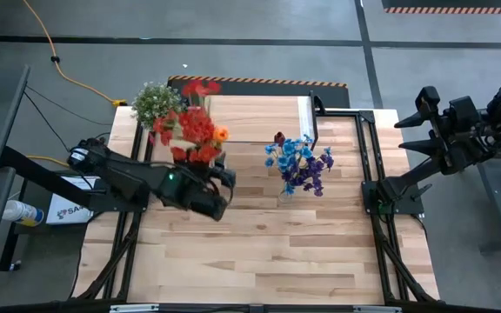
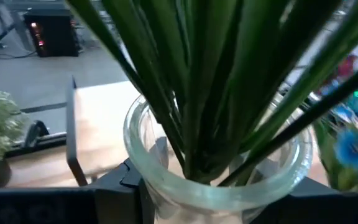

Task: Pick and place flowers into a vace then onto a shelf
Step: Put the left transparent vase onto the shelf

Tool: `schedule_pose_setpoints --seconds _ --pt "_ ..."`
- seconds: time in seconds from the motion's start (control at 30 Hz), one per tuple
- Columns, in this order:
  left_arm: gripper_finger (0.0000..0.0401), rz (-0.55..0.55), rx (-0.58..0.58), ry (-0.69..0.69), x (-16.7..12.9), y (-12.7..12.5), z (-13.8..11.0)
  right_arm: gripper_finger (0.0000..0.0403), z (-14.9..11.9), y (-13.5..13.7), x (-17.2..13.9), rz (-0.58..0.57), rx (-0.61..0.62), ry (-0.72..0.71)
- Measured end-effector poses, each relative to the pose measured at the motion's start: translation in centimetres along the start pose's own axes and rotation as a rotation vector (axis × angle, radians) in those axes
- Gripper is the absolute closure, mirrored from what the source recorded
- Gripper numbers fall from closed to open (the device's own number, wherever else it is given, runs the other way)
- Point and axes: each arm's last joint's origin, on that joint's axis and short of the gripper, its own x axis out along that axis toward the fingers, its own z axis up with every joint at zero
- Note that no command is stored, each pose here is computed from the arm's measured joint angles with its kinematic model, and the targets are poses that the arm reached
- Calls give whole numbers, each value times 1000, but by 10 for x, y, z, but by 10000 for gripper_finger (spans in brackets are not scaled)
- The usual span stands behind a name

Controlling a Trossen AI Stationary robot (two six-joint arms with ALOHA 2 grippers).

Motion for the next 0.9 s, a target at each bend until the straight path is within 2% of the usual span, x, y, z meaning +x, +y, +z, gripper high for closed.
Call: schedule_pose_setpoints --seconds 0.47,0.7,0.9 --pt "199 158 -21 -15 58 15 64 194 0 0 0 0 -2 -1" --pt "199 154 -13 -1 100 19 90 190 0 0 0 0 -3 0" --pt "199 145 -9 -3 133 33 112 194 0 0 0 0 0 0"
